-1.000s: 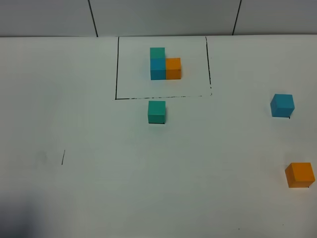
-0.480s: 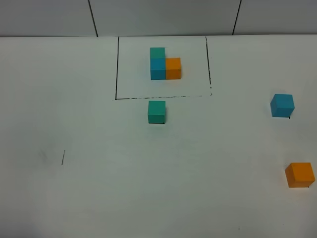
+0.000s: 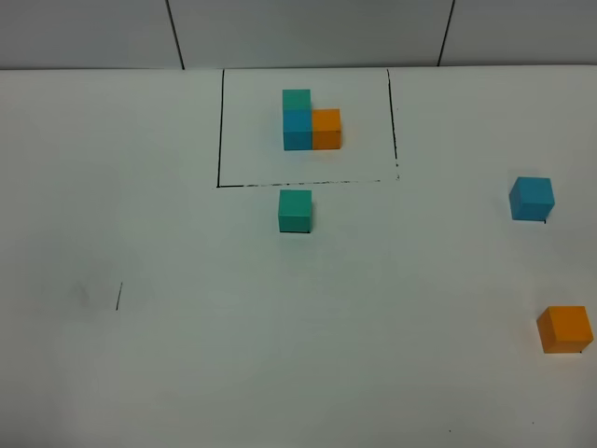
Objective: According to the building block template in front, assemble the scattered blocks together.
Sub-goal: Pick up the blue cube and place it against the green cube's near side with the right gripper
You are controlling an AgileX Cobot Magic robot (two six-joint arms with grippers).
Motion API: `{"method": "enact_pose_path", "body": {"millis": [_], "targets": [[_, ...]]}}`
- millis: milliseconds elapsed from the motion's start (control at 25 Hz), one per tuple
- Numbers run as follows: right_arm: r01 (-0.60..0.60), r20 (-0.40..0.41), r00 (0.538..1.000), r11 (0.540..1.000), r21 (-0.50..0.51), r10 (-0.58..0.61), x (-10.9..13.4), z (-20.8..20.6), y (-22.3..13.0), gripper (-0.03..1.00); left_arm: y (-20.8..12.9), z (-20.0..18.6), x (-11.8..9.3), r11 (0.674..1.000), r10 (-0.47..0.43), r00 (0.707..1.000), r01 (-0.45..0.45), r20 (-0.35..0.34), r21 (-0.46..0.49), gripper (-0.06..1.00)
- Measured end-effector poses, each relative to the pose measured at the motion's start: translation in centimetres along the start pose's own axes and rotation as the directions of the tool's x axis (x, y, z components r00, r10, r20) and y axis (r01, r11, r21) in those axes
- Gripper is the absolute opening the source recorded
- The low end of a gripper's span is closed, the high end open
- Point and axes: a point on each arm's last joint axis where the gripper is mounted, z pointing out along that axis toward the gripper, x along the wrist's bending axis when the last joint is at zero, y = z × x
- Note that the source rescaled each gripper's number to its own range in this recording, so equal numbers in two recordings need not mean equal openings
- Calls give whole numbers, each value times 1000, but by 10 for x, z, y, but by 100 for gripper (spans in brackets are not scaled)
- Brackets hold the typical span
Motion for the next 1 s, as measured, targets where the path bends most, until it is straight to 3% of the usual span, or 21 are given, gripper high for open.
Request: {"method": "enact_pose_path", "body": {"millis": [640, 1000], "targets": [[-1, 0, 1000, 1000, 0, 1, 0, 0, 0, 77, 0, 0, 0, 1000, 0, 1000, 0, 0, 1, 42], [-1, 0, 1000, 1000, 0, 1, 0, 0, 0, 77, 0, 0, 0, 1000, 0, 1000, 0, 0, 0, 37]]}}
